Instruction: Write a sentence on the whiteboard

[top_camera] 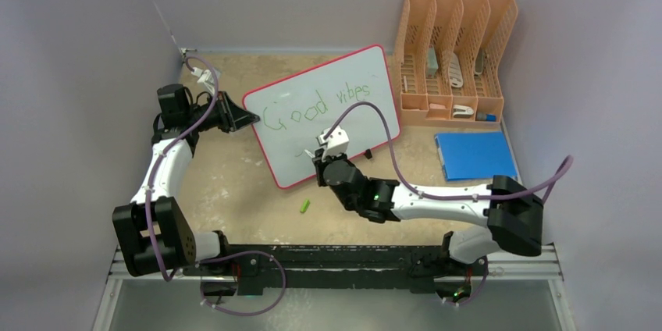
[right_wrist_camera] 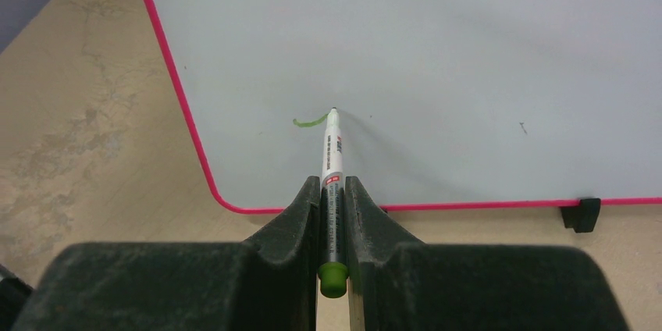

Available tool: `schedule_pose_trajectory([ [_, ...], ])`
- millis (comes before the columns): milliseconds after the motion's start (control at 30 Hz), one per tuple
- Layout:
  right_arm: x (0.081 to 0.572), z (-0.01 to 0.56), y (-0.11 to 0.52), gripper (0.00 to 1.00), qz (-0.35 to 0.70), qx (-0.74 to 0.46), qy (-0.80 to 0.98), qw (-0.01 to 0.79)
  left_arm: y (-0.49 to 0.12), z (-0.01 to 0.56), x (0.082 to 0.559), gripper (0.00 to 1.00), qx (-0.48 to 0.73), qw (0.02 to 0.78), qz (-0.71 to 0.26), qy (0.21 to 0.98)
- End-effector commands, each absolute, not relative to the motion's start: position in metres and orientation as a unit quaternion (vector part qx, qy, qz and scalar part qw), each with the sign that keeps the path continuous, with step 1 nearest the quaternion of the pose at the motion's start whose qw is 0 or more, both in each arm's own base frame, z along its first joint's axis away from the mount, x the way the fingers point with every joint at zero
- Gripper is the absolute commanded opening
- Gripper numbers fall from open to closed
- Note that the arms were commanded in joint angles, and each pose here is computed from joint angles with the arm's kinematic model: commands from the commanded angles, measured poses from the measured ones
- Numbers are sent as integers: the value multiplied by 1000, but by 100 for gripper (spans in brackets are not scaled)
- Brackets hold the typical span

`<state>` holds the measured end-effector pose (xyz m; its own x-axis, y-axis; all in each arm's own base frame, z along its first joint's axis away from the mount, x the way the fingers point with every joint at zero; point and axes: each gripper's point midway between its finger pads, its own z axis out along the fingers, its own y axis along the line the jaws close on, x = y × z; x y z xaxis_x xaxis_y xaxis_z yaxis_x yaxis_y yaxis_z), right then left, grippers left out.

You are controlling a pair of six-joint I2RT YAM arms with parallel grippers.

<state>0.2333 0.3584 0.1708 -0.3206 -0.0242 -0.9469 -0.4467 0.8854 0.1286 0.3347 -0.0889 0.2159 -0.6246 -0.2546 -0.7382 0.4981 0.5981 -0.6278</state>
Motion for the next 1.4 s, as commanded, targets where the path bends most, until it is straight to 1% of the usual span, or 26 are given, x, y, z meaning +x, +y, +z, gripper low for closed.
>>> schedule_pose_trajectory([
  [0, 232, 215, 358, 0, 236, -134, 757, 594, -84, 218, 341, 0, 76, 445, -414, 790],
  [300, 231, 207, 375, 0, 240, -165, 759, 582, -84, 217, 341, 0, 76, 445, -414, 790],
  [667, 229, 199, 381, 0, 241, -177, 764, 572, -84, 218, 341, 0, 77, 445, -414, 790],
  [1367, 236, 205, 381, 0, 230, -169, 758, 586, -84, 218, 341, 0, 76, 445, -413, 791],
])
